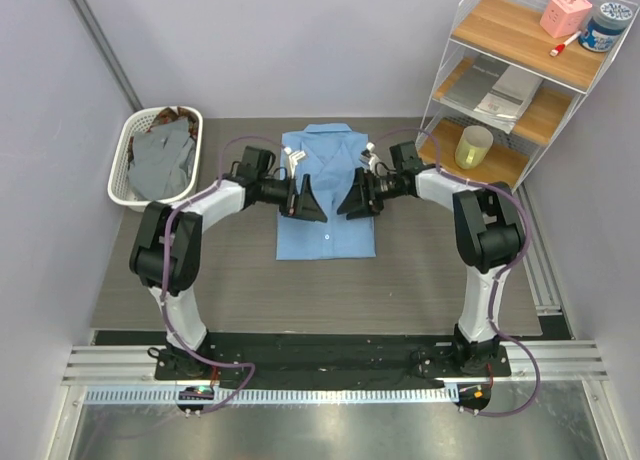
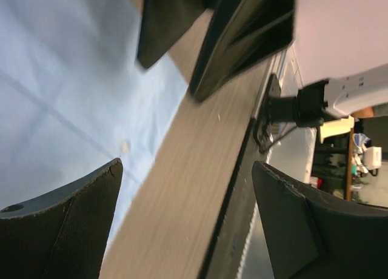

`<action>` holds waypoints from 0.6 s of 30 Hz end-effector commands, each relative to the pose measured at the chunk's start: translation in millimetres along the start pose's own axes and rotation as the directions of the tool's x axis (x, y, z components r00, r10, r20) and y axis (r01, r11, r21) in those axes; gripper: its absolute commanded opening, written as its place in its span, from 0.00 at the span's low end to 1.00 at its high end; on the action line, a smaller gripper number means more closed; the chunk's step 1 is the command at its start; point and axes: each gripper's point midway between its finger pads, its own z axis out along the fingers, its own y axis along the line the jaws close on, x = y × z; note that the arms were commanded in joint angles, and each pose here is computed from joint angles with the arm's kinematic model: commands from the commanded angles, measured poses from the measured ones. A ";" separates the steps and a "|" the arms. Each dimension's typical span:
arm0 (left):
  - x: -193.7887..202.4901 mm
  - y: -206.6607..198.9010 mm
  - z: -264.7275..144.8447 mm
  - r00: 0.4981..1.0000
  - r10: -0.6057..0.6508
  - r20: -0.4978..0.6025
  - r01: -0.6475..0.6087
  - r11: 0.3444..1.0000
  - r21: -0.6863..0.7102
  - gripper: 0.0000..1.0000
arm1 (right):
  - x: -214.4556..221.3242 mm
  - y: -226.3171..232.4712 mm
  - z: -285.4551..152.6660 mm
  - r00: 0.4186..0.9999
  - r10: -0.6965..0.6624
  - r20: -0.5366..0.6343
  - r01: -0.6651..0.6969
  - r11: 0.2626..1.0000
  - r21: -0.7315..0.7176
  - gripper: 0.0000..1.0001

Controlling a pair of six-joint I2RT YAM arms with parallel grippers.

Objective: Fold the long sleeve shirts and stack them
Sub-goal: Fold the shirt

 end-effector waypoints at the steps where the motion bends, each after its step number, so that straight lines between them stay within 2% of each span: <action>1: -39.6 22.7 23.1 0.997 0.025 0.067 -0.024 0.999 -0.023 0.87 | -39.3 -2.5 27.7 0.998 -0.018 0.057 0.020 0.999 -0.028 0.59; 4: -42.8 57.3 32.2 0.994 -0.064 0.085 0.069 0.996 -0.060 0.86 | -44.8 -30.0 36.0 0.998 -0.003 0.062 0.003 1.000 -0.003 0.50; 5: -45.8 66.4 32.7 0.992 -0.074 0.100 0.081 0.994 -0.067 0.85 | -43.9 -52.2 35.6 0.998 0.029 0.064 -0.030 0.999 0.013 0.48; 7: -40.0 98.1 29.9 0.981 -0.155 0.114 0.167 0.981 -0.100 0.85 | -44.2 -74.2 32.9 0.996 0.046 0.072 -0.048 0.998 0.031 0.46; 10: -19.2 125.2 21.9 0.966 -0.235 0.109 0.247 0.962 -0.115 0.85 | -41.5 -105.3 22.7 0.995 0.053 0.083 -0.060 0.996 0.072 0.46; 12: -3.8 129.9 16.1 0.963 -0.254 0.091 0.263 0.958 -0.116 0.85 | -34.4 -111.7 16.5 0.996 0.065 0.064 -0.070 0.994 0.084 0.47; 14: 6.0 117.2 9.3 0.965 -0.257 0.060 0.262 0.960 -0.097 0.85 | -29.0 -105.5 11.0 0.996 0.077 0.049 -0.080 0.993 0.081 0.49; 18: -5.3 76.4 -8.2 0.986 -0.151 0.066 0.154 0.987 -0.050 0.85 | -45.6 -57.8 -8.7 0.997 0.012 0.082 -0.015 0.999 0.034 0.49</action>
